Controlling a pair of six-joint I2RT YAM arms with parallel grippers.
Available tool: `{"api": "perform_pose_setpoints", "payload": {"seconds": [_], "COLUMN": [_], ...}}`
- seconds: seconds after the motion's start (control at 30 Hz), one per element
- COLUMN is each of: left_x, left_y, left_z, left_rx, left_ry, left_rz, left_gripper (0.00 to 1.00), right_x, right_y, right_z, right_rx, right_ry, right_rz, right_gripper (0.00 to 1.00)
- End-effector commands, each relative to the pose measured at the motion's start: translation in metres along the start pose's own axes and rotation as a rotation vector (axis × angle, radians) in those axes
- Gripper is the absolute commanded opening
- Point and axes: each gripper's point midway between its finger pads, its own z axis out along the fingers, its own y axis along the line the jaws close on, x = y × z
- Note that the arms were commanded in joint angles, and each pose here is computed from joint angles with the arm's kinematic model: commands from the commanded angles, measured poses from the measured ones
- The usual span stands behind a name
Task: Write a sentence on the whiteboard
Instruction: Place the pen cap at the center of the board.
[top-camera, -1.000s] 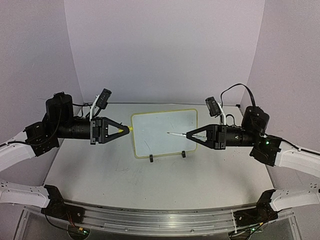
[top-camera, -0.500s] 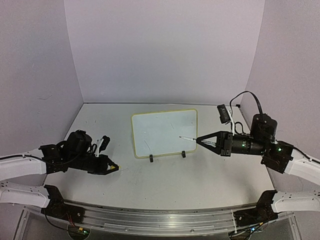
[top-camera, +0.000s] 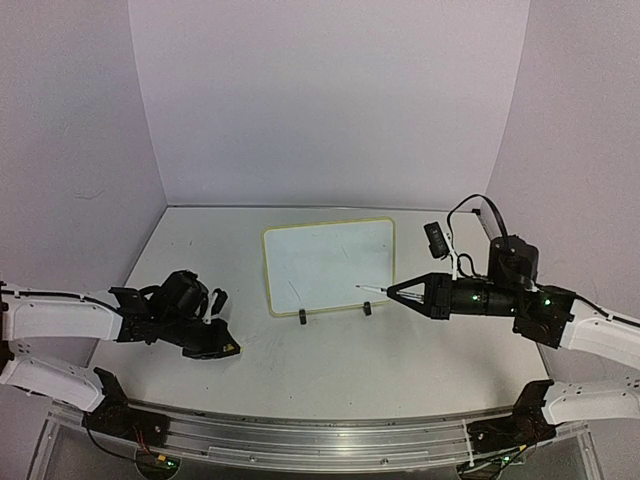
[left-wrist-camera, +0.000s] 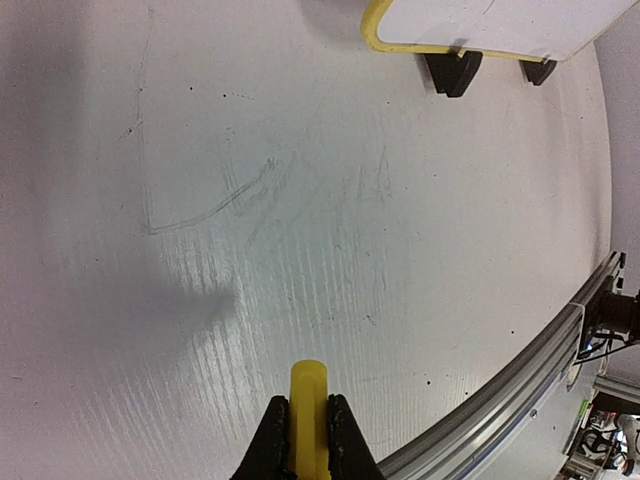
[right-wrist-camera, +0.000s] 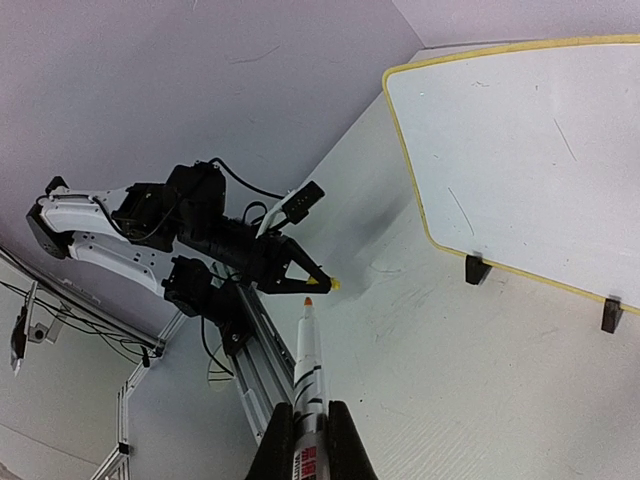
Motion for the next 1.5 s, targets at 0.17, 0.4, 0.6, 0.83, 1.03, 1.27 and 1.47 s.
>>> {"api": "perform_pose_setpoints", "payload": {"seconds": [0.17, 0.4, 0.6, 0.83, 1.03, 1.27, 1.47], "left_x": [-0.019, -0.026, -0.030, -0.031, -0.035, -0.048, -0.073], "left_y": [-0.018, -0.018, -0.019, -0.018, -0.023, -0.044, -0.054], "left_z": [0.007, 0.003, -0.004, -0.008, -0.022, -0.050, -0.071], "left_rx": [0.033, 0.014, -0.003, -0.011, -0.004, 0.041, 0.054], "left_ry": [-0.031, -0.056, -0.072, -0.084, -0.108, -0.134, -0.094], "left_rz": [-0.011, -0.003, 0.010, 0.012, 0.039, 0.134, 0.223], "left_gripper": [0.11, 0.26, 0.40, 0.54, 0.66, 0.73, 0.74], "right_x": [-0.004, -0.002, 0.001, 0.001, 0.000, -0.011, -0.009], "right_y": [0.002, 0.001, 0.000, 0.001, 0.003, 0.008, 0.009], "right_z": [0.003, 0.007, 0.009, 0.009, 0.008, -0.002, -0.005], "right_rx": [-0.007, -0.005, -0.002, 0.000, -0.004, 0.005, 0.009], "right_ry": [-0.031, -0.024, -0.016, -0.018, -0.023, -0.079, -0.076], "right_rz": [-0.002, 0.003, 0.005, 0.004, 0.002, -0.001, -0.001], "right_gripper": [0.00, 0.00, 0.00, 0.00, 0.00, 0.00, 0.00]}}
